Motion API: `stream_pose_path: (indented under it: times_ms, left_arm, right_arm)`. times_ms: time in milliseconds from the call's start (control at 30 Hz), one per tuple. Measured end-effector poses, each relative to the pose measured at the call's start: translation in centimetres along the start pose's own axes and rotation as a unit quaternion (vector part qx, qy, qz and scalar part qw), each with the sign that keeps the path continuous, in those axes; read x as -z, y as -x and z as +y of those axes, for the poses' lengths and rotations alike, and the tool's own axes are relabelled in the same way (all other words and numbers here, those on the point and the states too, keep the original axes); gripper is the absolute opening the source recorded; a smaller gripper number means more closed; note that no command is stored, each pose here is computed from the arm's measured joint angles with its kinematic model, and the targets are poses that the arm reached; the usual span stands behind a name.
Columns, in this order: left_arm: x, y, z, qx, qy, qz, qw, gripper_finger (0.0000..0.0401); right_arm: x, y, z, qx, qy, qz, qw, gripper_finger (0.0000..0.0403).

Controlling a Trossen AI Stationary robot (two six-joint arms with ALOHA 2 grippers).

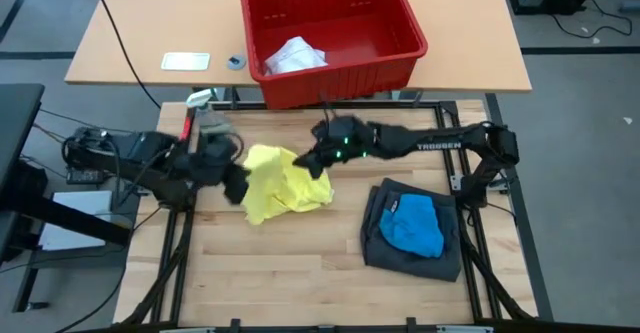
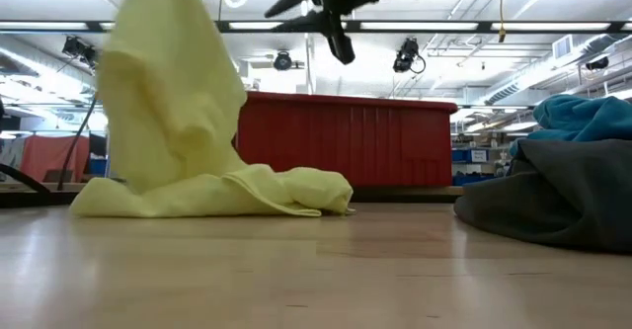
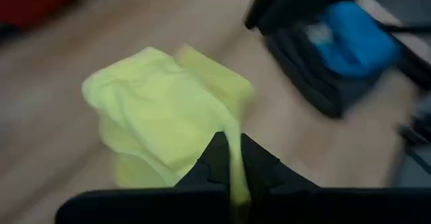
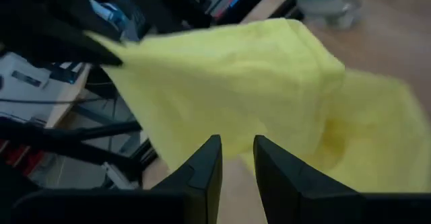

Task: Fold laundry
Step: Fold the yellow shirt

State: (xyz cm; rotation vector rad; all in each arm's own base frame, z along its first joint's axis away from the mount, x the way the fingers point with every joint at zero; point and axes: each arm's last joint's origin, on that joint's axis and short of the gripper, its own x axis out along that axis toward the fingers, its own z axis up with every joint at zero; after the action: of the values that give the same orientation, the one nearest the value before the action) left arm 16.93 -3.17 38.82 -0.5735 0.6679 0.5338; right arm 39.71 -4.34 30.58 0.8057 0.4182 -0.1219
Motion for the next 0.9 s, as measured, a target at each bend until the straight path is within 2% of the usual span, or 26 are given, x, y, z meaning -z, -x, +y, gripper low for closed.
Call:
stream_pose_path:
  times_ms: [167,400,500,767,833,900]
  left_arm:
    - [2.2,0.3,-0.2,0.073,-0.017,0.003,0.997,0.0009]
    - [2.2,0.8,-1.9,0.146,-0.085,-0.038,0.985,0.0011]
    - [1.9,0.9,-2.3,0.165,-0.104,-0.059,0.979,0.0011]
    - [1.6,1.2,-3.2,0.197,-0.11,-0.085,0.971,0.0013]
    - [1.6,1.4,-3.5,0.208,-0.112,-0.089,0.968,0.0014]
    - [1.6,1.4,-3.8,0.218,-0.107,-0.095,0.965,0.0014]
  right_arm:
    - [4.2,-0.7,3.7,0.017,0.012,0.004,1.0,0.0094]
    - [8.3,-0.3,8.5,0.033,-0.003,-0.093,0.995,0.0115]
    - [9.5,-0.1,9.0,0.057,0.008,-0.098,0.994,0.0143]
    - [12.1,-2.6,8.2,0.076,0.004,-0.07,0.995,0.0242]
    - [12.1,-3.2,7.7,0.079,0.003,-0.069,0.995,0.0251]
    - [11.7,-3.6,6.9,0.097,0.003,-0.069,0.993,0.0241]
